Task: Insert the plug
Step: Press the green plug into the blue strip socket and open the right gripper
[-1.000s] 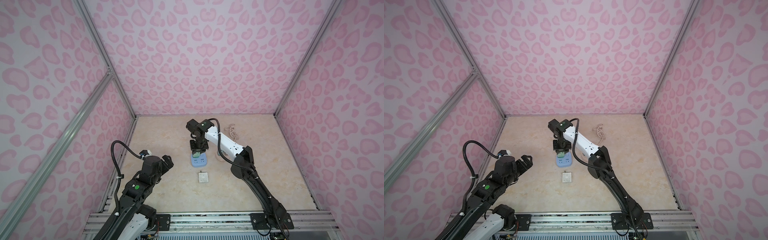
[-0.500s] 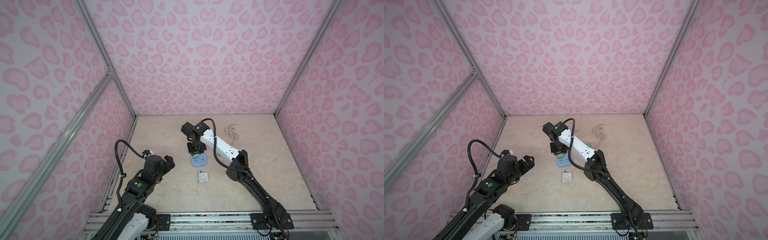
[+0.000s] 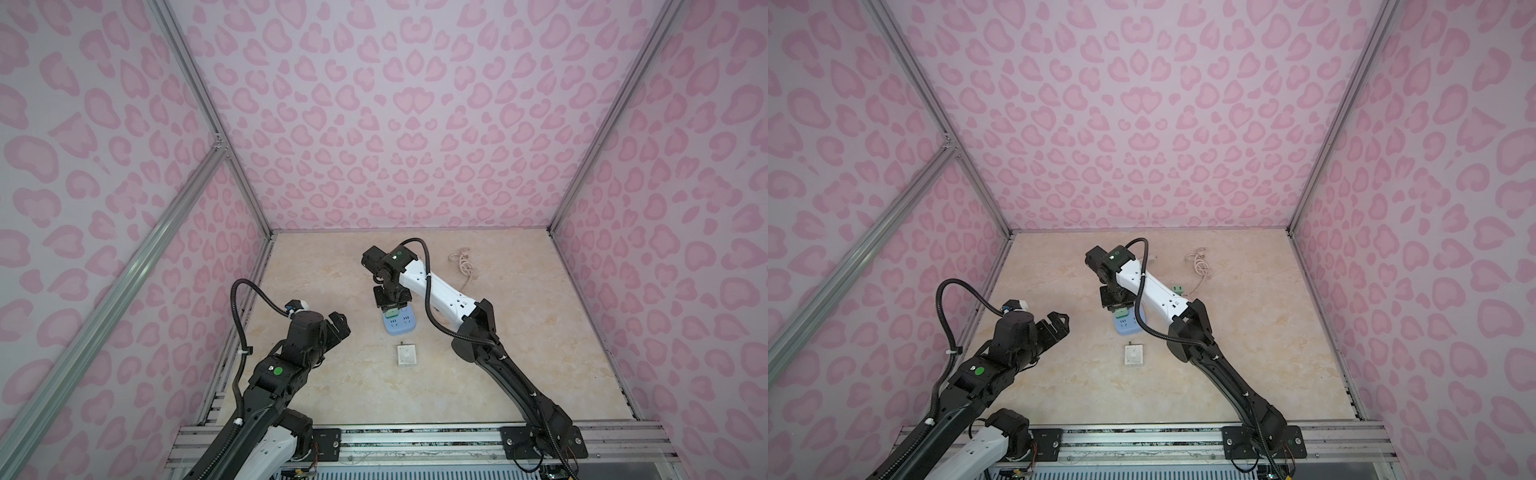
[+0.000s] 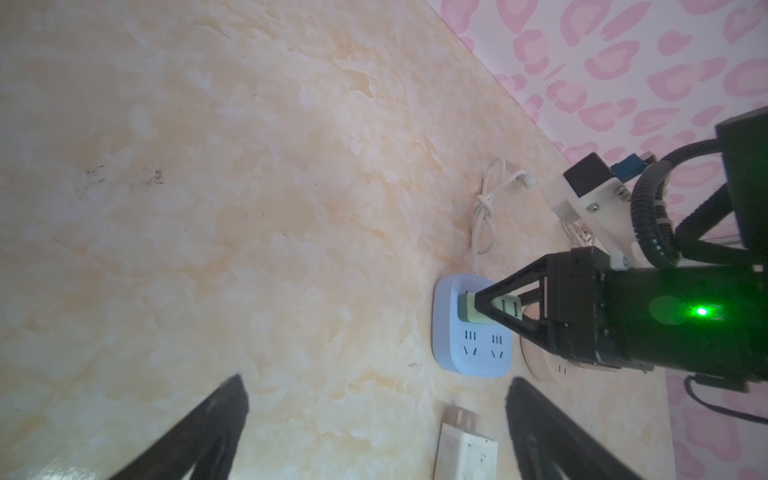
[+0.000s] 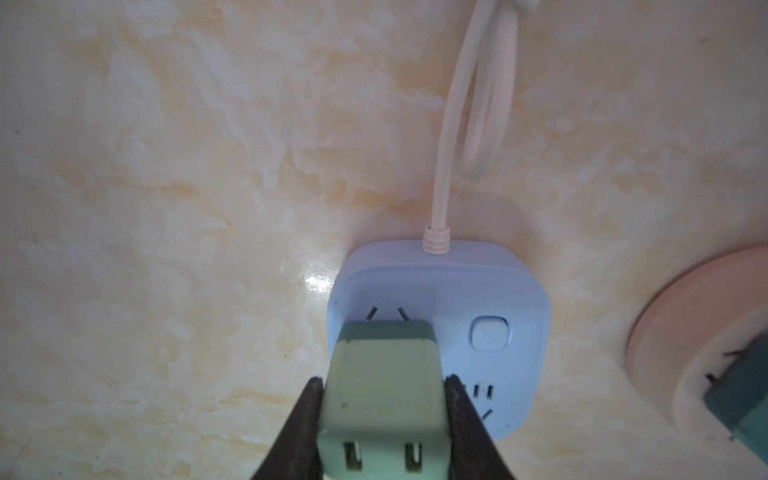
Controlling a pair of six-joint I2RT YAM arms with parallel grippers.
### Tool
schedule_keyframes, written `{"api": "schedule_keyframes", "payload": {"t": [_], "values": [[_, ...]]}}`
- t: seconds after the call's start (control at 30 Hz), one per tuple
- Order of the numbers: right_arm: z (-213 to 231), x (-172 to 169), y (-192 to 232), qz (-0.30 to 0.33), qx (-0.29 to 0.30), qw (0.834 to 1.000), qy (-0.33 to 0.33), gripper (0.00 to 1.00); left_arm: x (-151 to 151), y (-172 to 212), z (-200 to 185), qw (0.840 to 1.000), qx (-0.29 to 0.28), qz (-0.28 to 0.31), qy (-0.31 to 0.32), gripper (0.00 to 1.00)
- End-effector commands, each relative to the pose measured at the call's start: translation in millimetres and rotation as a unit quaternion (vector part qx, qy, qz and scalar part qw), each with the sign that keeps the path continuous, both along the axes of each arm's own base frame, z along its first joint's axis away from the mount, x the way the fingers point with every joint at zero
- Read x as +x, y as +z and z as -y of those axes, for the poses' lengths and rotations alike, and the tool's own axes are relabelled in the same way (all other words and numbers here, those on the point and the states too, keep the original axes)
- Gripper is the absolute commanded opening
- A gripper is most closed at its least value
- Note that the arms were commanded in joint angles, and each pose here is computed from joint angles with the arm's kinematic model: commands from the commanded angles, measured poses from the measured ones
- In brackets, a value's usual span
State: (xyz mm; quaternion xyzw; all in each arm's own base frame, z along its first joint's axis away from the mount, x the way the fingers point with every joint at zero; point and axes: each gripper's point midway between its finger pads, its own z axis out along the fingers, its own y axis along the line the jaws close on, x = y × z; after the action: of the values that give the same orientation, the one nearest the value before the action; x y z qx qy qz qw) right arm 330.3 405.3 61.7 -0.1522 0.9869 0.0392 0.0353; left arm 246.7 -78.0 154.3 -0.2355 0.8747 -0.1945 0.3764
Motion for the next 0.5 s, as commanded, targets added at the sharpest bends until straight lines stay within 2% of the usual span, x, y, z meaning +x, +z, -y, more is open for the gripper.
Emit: {"api": "schedule_keyframes", "payload": {"t": [0.0, 0.1, 0.23, 0.3, 0.47], "values": [[21, -14, -25, -0.045, -0.05, 0.998, 0.008, 0.16, 4, 4, 0, 1.0, 0.006, 0.007, -0.003, 0.99], [17, -8, -8, -0.024, -0.034, 0.999, 0.006, 0.28, 6, 5, 2, 1.0, 0.004, 0.006, -0.004, 0.99], [14, -2, 14, 0.0, -0.012, 1.0, 0.015, 0.35, 7, 9, 4, 1.0, 0.0, 0.008, -0.005, 0.99], [16, 2, 23, 0.015, -0.012, 1.0, 0.022, 0.43, 8, 11, 4, 1.0, -0.001, 0.011, -0.005, 0.99], [18, 3, 23, 0.011, -0.004, 1.0, 0.028, 0.59, 9, 14, 6, 1.0, -0.003, 0.01, -0.007, 0.99]]}}
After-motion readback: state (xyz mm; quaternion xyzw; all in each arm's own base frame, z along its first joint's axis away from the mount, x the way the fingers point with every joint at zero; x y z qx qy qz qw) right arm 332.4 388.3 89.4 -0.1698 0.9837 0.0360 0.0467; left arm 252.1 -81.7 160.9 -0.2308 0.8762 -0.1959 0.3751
